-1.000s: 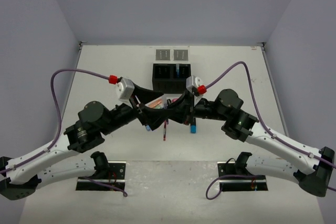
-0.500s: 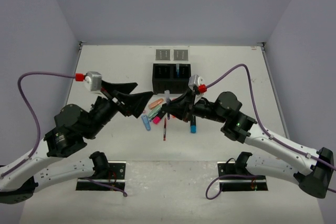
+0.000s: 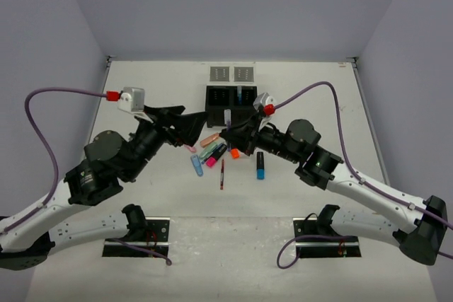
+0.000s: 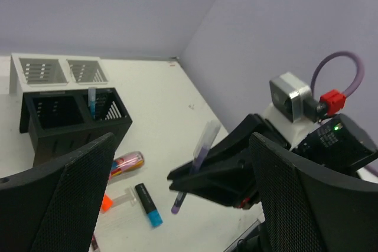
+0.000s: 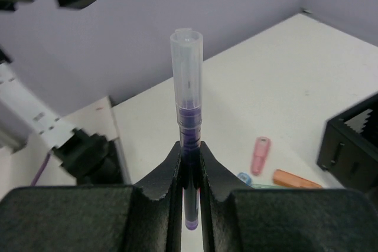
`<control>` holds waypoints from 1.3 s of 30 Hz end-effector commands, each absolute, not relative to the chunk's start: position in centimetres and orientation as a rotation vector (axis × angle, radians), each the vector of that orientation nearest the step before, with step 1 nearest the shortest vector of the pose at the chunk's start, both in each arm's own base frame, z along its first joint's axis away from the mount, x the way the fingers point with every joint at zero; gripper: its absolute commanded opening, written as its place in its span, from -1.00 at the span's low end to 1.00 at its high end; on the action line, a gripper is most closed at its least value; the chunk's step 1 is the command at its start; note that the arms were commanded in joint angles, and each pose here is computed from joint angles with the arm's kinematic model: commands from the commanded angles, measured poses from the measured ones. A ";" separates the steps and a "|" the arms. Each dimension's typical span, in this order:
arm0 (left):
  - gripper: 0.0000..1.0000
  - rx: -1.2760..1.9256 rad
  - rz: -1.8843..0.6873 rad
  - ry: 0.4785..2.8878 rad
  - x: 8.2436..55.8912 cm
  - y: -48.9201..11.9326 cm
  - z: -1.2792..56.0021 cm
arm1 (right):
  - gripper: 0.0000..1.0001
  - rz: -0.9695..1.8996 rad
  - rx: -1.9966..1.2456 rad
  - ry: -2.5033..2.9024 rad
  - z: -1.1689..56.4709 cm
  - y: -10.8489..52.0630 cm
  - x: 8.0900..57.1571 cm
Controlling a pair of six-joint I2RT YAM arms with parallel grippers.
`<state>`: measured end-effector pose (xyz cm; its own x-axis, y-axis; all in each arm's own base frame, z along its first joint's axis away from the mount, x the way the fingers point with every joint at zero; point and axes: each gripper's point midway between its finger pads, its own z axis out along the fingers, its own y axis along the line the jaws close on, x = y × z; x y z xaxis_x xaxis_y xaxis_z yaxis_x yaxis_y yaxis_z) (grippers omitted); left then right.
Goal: Sort the stationery into containers
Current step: Place the pen in the storage box.
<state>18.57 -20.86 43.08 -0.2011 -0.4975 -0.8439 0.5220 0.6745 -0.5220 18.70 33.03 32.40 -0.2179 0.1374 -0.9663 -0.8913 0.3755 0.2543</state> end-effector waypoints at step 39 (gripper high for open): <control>1.00 0.043 -0.466 1.768 17.9 -11.8 31.9 | -0.39 0.473 -0.072 1.664 19.6 25.6 46.4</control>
